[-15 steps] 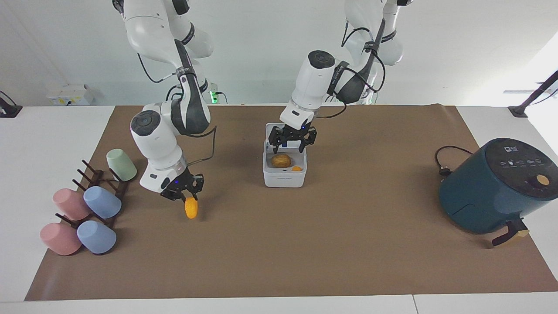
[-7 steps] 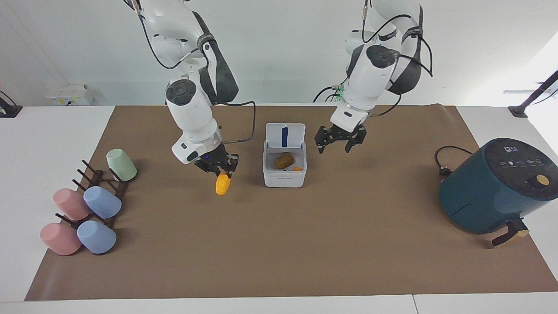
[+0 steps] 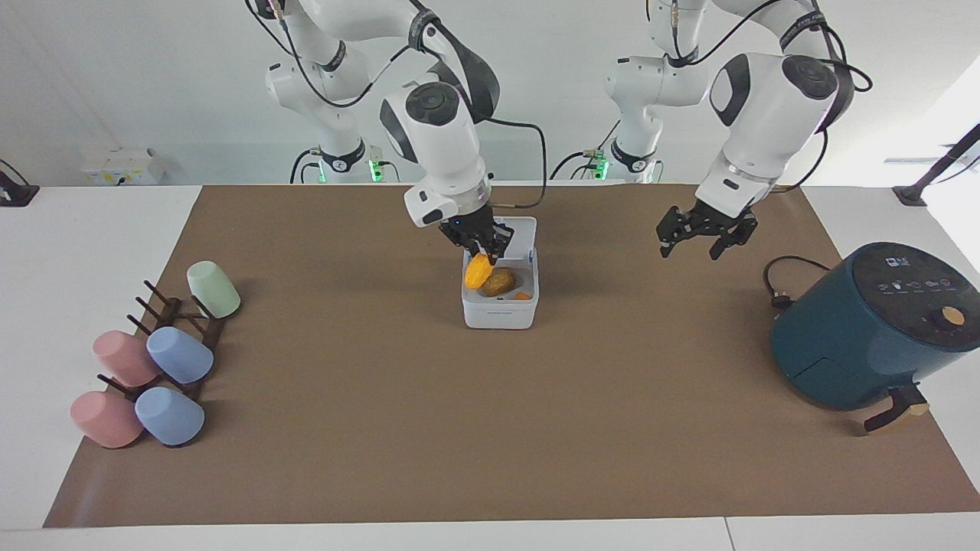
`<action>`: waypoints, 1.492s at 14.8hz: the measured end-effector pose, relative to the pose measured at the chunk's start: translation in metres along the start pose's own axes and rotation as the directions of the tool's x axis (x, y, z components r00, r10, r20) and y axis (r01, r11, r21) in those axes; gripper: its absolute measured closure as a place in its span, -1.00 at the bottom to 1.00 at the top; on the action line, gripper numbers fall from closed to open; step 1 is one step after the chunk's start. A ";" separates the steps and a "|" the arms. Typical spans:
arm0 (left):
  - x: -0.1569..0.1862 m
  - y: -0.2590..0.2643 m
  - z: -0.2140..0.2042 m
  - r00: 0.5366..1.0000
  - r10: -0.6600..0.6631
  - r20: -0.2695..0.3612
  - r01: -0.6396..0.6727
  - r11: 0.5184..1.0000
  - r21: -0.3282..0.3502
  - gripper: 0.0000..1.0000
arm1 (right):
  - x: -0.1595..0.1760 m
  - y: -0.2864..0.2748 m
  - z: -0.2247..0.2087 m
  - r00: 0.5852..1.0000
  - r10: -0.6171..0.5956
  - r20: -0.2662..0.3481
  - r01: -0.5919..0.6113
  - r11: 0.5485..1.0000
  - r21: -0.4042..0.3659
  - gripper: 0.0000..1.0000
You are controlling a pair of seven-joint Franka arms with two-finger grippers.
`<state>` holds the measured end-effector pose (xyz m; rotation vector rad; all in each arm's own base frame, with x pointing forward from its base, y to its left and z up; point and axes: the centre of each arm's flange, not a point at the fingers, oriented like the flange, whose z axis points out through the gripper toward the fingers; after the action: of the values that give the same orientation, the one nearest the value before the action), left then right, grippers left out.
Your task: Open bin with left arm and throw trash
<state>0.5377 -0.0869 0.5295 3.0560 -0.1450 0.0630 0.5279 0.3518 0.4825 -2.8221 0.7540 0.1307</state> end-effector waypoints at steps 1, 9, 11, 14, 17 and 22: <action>-0.001 -0.011 -0.010 1.000 0.007 0.008 -0.007 1.000 0.003 -1.00 | -0.003 -0.003 -0.001 0.999 0.031 0.019 -0.031 0.999 0.016 0.35; -0.006 -0.068 -0.085 0.999 0.027 0.023 -0.027 0.999 0.025 -1.00 | -0.001 -0.001 0.023 0.985 0.131 0.117 -0.137 0.989 0.053 -0.39; -0.007 -0.069 -0.096 0.999 0.030 0.029 -0.031 0.999 0.034 -1.00 | 0.002 -0.002 0.014 0.988 0.126 0.093 -0.132 0.989 0.063 -0.80; -0.005 -0.067 -0.104 0.999 0.033 0.040 -0.035 0.999 0.036 -1.00 | 0.033 0.006 -0.025 0.995 0.057 -0.077 -0.055 0.998 0.022 -1.00; -0.003 -0.065 -0.099 0.998 0.036 0.055 -0.038 0.999 0.034 -1.00 | 0.081 0.042 -0.076 0.987 -0.107 -0.119 0.099 0.992 -0.072 -1.00; -0.003 -0.062 -0.094 0.996 0.042 0.073 -0.044 0.999 0.032 -1.00 | 0.110 0.121 -0.165 0.969 -0.239 -0.058 0.223 0.955 -0.196 -1.00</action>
<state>0.5373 -0.0171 0.6177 3.0903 -0.2163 -0.0437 0.5670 0.1587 0.6050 -3.0864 0.4406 0.0514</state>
